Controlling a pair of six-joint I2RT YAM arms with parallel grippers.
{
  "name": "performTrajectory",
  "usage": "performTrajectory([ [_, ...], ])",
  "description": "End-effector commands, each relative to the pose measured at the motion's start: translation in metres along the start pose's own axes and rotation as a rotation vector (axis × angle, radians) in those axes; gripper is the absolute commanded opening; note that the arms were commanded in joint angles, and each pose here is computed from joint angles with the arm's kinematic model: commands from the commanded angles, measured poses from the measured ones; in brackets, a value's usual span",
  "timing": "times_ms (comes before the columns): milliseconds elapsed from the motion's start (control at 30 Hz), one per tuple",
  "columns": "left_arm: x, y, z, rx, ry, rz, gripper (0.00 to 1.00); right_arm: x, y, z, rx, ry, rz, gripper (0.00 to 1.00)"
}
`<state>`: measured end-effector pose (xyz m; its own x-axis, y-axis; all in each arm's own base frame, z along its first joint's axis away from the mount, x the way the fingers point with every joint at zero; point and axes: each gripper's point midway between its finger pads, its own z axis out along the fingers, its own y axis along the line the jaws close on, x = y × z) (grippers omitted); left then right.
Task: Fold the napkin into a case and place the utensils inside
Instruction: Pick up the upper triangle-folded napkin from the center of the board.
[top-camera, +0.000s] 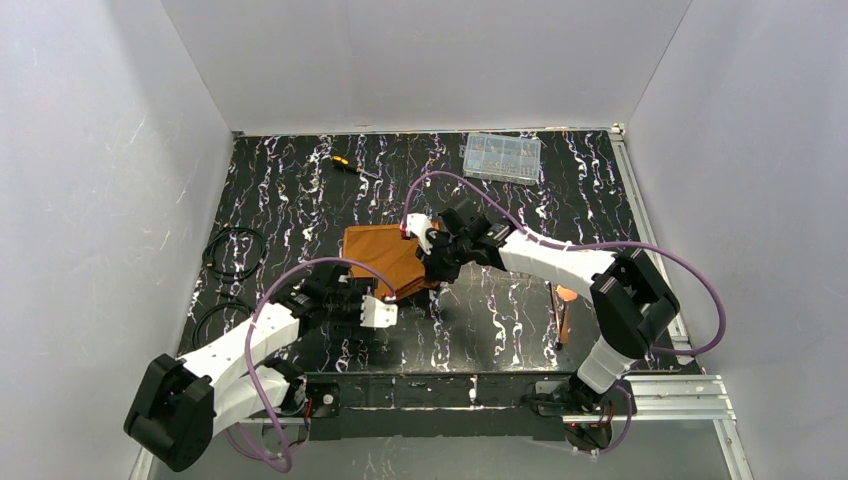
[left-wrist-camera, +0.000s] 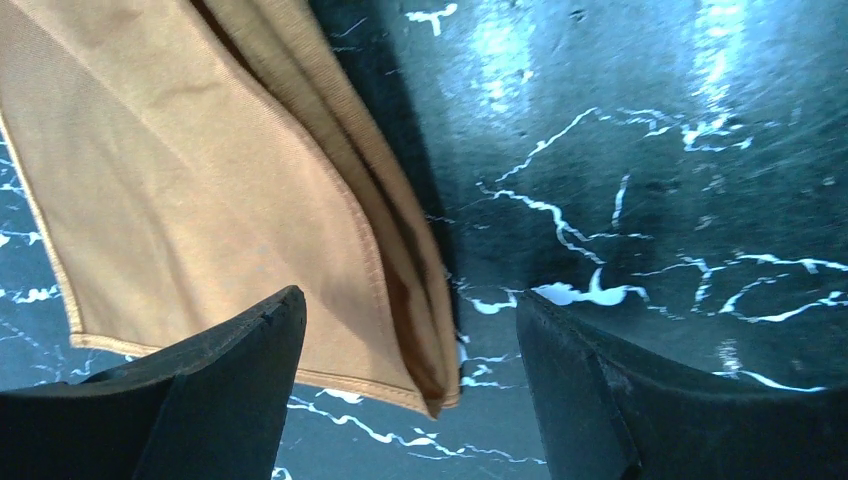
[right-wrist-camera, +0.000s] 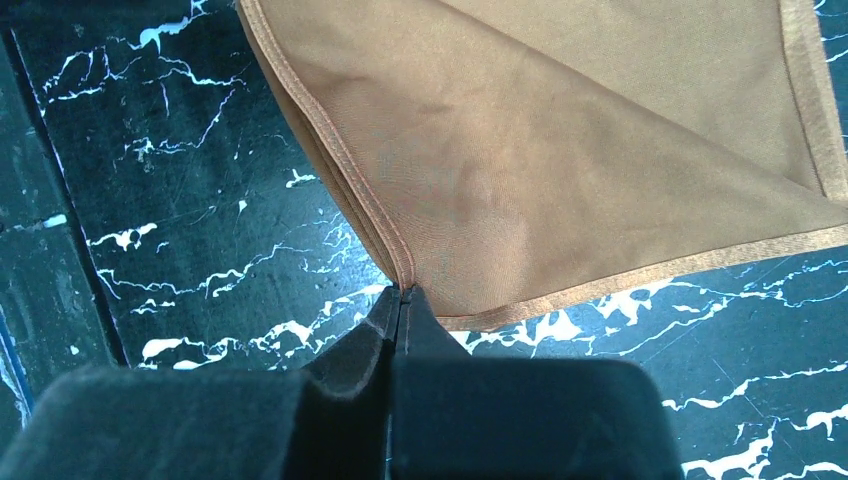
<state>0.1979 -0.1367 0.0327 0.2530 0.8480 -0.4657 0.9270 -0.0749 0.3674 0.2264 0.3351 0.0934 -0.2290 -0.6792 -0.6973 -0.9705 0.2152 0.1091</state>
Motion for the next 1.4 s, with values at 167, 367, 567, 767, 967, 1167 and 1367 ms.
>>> performTrajectory([
  [167,0.015,-0.019,0.009,0.013,0.086,-0.023,0.7,-0.022,-0.012,-0.005,0.018,-0.084,0.034,0.01],
  [367,0.035,-0.002,0.011,-0.117,0.164,-0.009,0.61,-0.016,-0.012,-0.002,0.014,-0.074,0.052,0.01],
  [567,0.037,0.005,0.01,-0.168,0.173,-0.018,0.55,-0.015,-0.016,-0.003,0.022,-0.085,0.078,0.01],
  [767,0.017,-0.018,0.002,-0.056,0.088,-0.093,0.56,-0.022,-0.027,-0.008,0.036,-0.141,0.14,0.01],
  [967,0.009,-0.036,0.0,0.036,0.054,-0.151,0.57,-0.024,-0.029,-0.008,0.033,-0.159,0.168,0.01],
  [1167,0.027,-0.023,0.01,-0.054,0.117,-0.096,0.5,-0.026,-0.029,-0.008,0.028,-0.171,0.181,0.01],
  [1367,0.04,-0.015,0.014,-0.091,0.174,-0.055,0.41,-0.027,-0.027,-0.009,0.024,-0.173,0.182,0.01],
])
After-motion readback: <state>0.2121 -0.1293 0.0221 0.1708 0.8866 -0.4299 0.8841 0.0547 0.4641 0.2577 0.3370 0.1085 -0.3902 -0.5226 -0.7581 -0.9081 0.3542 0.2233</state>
